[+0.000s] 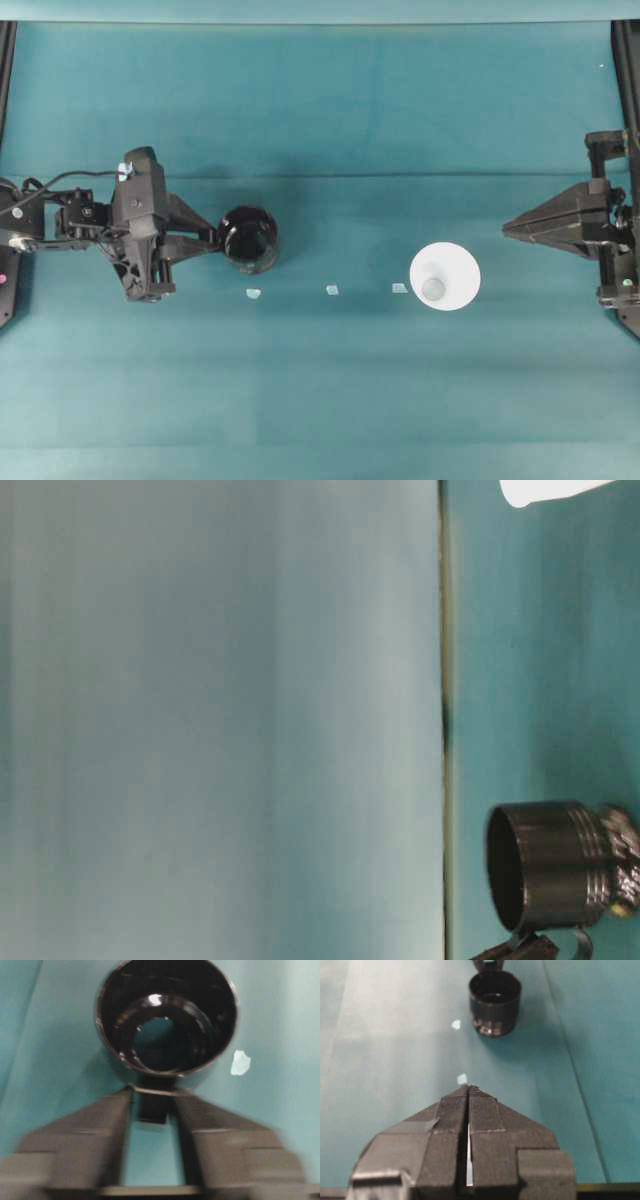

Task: Put the paper cup into the moved cup holder.
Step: 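Close the left gripper on the black cup holder's rim, then drag the black cup holder rightward toward the table center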

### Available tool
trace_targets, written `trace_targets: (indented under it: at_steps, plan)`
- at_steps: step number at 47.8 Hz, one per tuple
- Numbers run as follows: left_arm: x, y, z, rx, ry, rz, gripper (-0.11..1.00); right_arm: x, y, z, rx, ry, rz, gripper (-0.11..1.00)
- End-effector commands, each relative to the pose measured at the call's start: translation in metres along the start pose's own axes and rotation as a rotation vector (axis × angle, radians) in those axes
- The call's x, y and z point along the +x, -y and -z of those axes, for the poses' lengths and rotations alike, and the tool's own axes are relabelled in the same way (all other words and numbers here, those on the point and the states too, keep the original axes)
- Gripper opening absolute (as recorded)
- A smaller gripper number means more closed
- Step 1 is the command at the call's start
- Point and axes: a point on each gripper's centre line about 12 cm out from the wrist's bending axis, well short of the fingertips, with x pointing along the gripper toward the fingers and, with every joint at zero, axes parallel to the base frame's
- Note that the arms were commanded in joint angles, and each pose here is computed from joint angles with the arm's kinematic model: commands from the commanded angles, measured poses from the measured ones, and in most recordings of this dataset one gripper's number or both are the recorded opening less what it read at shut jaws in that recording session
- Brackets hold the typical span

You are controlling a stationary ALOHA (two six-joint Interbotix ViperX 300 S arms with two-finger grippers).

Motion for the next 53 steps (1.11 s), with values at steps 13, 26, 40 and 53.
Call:
trace_targets:
  at_steps: [13, 26, 40, 53]
  plan:
    - [0.002, 0.0, -0.009, 0.018, 0.029, 0.001, 0.2, 0.0, 0.0, -0.009, 0.011, 0.02, 0.0, 0.02]
    - [0.006, 0.003, -0.048, 0.062, 0.146, 0.005, 0.2, 0.0, 0.0, -0.009, 0.011, 0.02, 0.0, 0.02]
    - [0.025, 0.022, -0.094, 0.127, 0.236, 0.044, 0.2, 0.0, 0.0, -0.007, 0.011, 0.003, 0.0, 0.02]
    - [0.047, 0.051, -0.096, 0.155, 0.181, 0.108, 0.2, 0.0, 0.0, -0.007, 0.011, 0.002, 0.0, 0.02]
